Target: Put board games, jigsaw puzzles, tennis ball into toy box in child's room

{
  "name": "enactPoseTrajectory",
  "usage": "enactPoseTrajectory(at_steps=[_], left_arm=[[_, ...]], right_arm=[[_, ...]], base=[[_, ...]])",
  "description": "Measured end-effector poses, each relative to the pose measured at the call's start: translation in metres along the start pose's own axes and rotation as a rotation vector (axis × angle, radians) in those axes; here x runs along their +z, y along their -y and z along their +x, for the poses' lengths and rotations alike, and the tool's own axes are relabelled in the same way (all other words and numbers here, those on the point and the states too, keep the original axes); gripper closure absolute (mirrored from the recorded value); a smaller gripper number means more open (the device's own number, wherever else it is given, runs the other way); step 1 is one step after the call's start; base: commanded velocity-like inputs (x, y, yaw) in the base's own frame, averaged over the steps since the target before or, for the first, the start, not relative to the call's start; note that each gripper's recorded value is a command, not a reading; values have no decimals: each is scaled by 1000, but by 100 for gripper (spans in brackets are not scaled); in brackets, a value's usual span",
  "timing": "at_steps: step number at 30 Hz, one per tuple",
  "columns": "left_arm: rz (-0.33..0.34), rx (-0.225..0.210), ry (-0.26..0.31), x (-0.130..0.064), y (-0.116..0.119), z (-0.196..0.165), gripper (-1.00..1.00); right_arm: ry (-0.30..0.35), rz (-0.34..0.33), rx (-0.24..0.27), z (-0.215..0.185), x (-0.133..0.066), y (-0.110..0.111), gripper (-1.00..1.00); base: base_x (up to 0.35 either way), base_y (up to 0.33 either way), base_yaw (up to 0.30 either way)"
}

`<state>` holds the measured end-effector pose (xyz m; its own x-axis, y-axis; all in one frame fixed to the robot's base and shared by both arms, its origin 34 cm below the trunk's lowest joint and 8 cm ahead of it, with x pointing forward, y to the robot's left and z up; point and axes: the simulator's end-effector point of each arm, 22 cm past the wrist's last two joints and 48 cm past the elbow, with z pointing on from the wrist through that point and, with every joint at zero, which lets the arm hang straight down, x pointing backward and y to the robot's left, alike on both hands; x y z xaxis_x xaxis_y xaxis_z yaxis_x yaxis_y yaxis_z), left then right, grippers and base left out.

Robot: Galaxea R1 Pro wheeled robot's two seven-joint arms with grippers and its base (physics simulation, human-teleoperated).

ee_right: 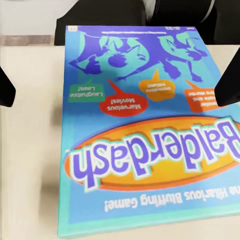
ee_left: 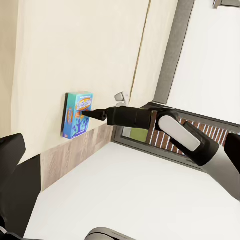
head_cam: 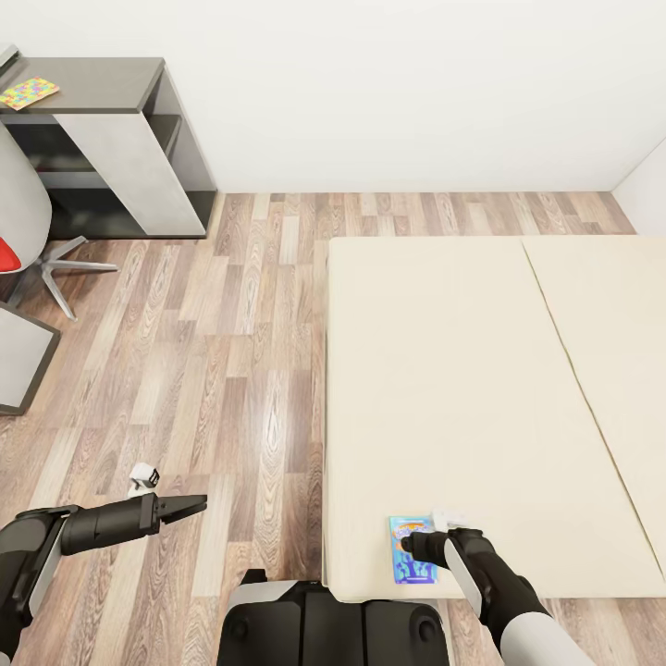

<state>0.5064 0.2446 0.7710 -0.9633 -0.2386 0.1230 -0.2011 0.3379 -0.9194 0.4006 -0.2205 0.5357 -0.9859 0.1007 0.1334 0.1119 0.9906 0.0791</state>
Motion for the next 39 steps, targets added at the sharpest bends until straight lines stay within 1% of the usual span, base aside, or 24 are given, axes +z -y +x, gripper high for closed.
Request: enactPoseTrajectory(at_steps=[8,27,39], left_arm=[[0,0,0,0,0,0,-100],[-1,0,1,-1,0,0,-100],[-5,-12,-3,0,-6,2,-100]], right_arm=[[1,7,3,0,0,1,-100],[0,-13,8,1,1,-3,-100],[-9,-18,11,0,4,-6,-100]], base=[[0,0,0],[0,0,0],[0,0,0]])
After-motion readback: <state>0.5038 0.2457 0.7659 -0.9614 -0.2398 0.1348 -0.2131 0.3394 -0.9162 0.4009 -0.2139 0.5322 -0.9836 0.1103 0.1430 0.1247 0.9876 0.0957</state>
